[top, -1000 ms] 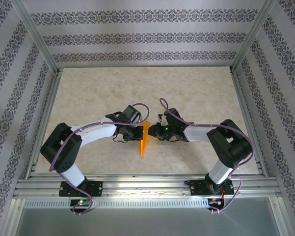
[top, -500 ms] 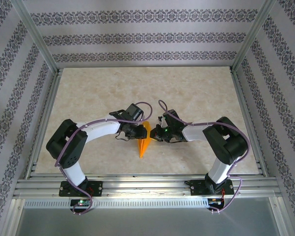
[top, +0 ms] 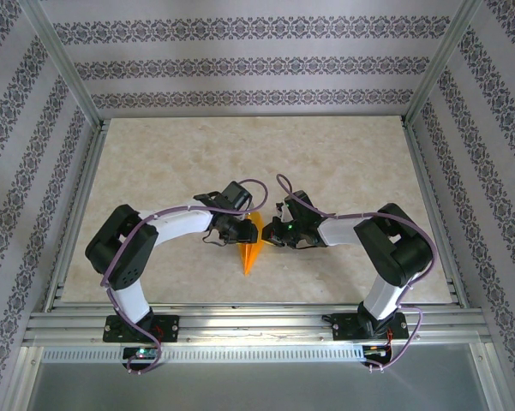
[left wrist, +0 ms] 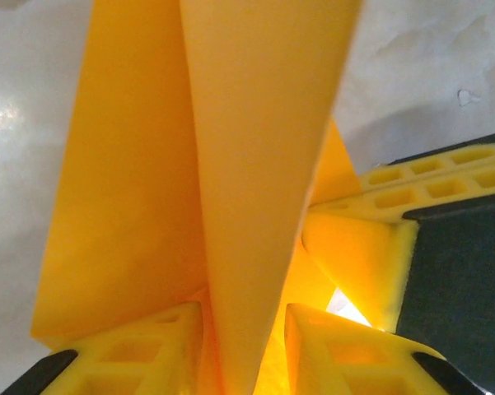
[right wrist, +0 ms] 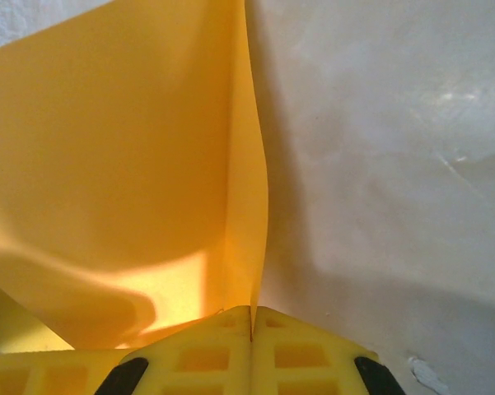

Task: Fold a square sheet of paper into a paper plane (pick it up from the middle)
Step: Move the paper plane to the center of the table.

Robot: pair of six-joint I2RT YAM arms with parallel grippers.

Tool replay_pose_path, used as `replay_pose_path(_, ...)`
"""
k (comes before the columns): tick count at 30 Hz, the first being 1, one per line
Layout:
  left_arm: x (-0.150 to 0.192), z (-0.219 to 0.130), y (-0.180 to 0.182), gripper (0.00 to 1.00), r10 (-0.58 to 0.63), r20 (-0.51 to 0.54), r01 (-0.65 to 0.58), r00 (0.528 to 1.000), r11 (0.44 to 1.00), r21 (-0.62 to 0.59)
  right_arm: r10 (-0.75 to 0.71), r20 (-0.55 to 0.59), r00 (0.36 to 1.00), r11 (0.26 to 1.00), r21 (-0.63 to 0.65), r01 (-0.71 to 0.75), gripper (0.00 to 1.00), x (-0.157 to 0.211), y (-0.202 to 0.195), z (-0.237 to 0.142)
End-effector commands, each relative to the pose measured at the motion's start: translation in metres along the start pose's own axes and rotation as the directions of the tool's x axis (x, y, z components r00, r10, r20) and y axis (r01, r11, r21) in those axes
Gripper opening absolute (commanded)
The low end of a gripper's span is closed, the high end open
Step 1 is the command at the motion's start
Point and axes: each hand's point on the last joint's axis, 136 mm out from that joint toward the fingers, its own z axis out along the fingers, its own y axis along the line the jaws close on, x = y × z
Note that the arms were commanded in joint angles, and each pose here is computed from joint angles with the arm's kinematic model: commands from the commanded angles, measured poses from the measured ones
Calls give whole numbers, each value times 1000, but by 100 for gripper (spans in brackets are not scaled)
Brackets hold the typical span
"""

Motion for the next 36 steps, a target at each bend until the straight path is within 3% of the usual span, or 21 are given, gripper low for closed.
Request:
replay_pose_path(1,13,-1,-4,32,-9,-35,10,999,1000,27,-8,-4,1000,1000,-9,8,2,3,2,1)
replay_pose_path(15,16,-4,-16,45,-63,-14,64,998,990,125,-3,-7,1000,1000,-6,3,2,3,1,3)
replay_pose_path(23,20,-3,-6,49,-42,-21,44,999,996,77,-4,-6,1000,1000,-9,4,2,3,2,3)
replay_pose_path(30,15,-12,-16,60,-14,26,11,1000,992,124,-5,-6,1000,1000,-11,5,2,2,3,3)
replay_pose_path(36,13,-13,-13,62,-9,45,4,999,994,111,-5,-5,1000,1000,-10,5,2,3,2,3)
